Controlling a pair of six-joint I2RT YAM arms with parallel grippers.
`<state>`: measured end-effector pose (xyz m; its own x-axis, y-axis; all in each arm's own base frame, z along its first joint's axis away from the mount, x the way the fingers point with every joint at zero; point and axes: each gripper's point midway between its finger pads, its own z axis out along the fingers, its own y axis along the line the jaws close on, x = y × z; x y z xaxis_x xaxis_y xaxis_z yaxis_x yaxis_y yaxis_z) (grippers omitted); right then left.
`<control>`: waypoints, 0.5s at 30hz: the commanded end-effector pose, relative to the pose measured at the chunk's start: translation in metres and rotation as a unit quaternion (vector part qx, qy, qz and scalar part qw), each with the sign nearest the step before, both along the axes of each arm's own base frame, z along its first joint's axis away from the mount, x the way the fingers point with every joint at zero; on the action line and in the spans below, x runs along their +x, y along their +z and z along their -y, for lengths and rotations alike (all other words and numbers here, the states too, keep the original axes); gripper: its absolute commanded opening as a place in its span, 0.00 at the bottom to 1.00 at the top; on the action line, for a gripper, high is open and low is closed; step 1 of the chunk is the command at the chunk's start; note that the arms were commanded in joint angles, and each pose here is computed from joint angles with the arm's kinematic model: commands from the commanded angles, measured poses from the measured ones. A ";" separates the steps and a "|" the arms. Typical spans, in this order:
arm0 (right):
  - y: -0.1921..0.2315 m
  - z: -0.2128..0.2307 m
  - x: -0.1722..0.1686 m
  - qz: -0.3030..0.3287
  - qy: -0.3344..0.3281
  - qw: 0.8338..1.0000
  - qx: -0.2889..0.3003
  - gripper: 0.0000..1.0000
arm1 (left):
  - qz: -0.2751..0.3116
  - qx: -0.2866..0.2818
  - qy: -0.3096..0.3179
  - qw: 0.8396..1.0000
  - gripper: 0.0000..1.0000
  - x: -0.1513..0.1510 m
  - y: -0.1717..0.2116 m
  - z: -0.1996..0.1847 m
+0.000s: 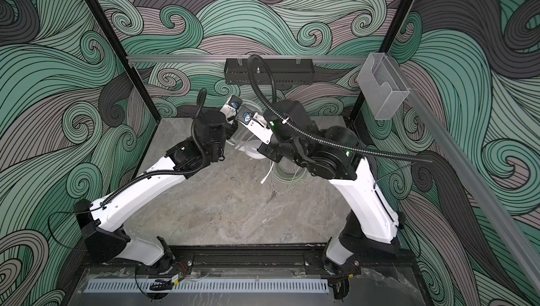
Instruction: Wrap the headphones
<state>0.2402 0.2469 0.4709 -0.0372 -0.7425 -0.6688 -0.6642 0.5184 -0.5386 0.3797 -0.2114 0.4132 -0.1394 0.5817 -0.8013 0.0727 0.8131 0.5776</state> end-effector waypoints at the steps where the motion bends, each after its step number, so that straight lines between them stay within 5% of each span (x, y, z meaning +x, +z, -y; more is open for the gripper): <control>1: 0.042 0.015 0.007 0.061 -0.032 0.996 0.053 0.00 | -0.069 0.027 -0.022 0.997 0.00 -0.019 -0.028 -0.017; 15: 0.014 0.015 0.033 0.059 -0.079 0.994 0.041 0.00 | -0.198 -0.012 -0.196 0.960 0.00 -0.094 -0.078 0.000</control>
